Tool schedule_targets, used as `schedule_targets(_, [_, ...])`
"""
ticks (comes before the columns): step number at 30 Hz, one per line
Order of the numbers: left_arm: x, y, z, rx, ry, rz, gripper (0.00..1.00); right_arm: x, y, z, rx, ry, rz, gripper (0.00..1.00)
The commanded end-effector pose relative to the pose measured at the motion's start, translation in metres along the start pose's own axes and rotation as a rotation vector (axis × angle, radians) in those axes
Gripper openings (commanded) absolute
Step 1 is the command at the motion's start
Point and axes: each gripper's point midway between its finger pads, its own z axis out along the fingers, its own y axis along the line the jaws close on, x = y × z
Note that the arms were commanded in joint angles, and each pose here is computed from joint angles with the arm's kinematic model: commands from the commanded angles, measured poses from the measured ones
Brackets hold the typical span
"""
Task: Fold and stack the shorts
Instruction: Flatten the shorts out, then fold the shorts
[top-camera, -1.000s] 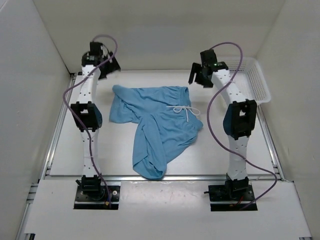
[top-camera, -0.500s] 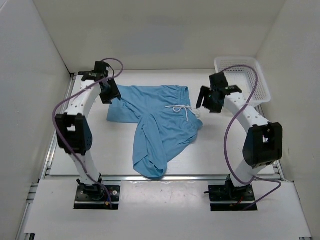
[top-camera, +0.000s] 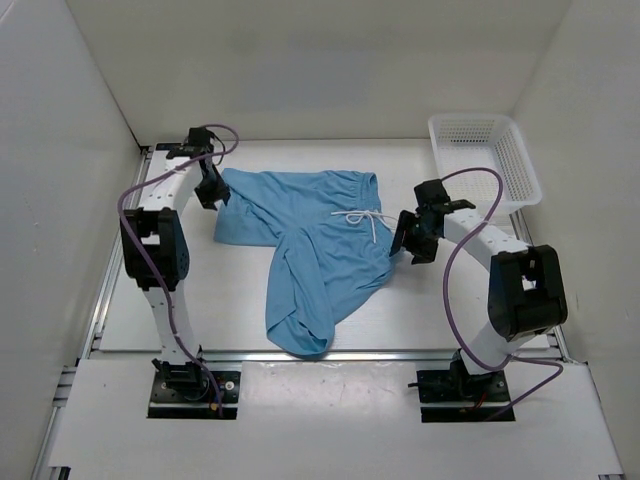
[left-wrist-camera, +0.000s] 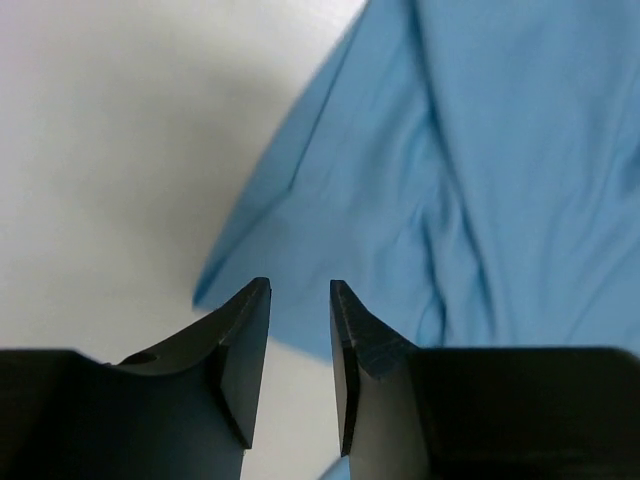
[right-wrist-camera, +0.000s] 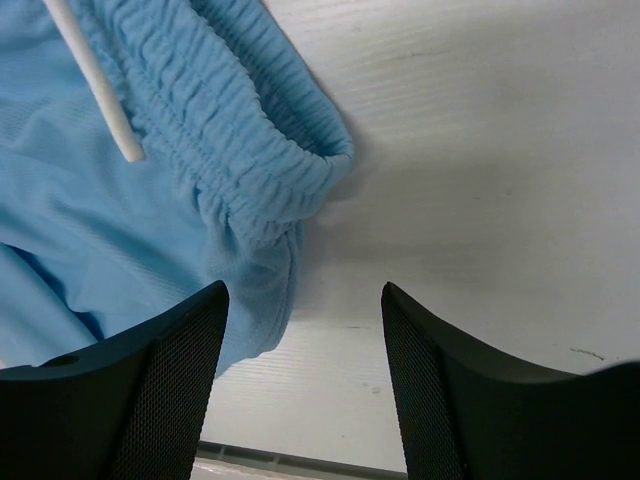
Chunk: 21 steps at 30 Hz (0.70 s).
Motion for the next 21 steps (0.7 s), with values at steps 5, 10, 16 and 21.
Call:
schedule_targets(5, [-0.034,-0.033,0.032,0.072,0.021,0.03,0.53,-0.024,0.022,-0.005,-0.05,-0.049,-0.018,0.68])
schedule_targets(10, [-0.019,-0.056,0.048,0.075,0.057,0.078,0.6,-0.024,0.019,-0.001,-0.033,-0.038,-0.025,0.68])
schedule_targets(16, [-0.01,-0.053,0.064,0.054,0.094,0.082,0.54,-0.029,0.022,0.003,-0.029,-0.03,-0.024,0.69])
schedule_targets(21, [-0.007,-0.051,0.065,0.05,0.102,0.092,0.17,-0.032,0.024,0.012,-0.028,-0.011,-0.022,0.69])
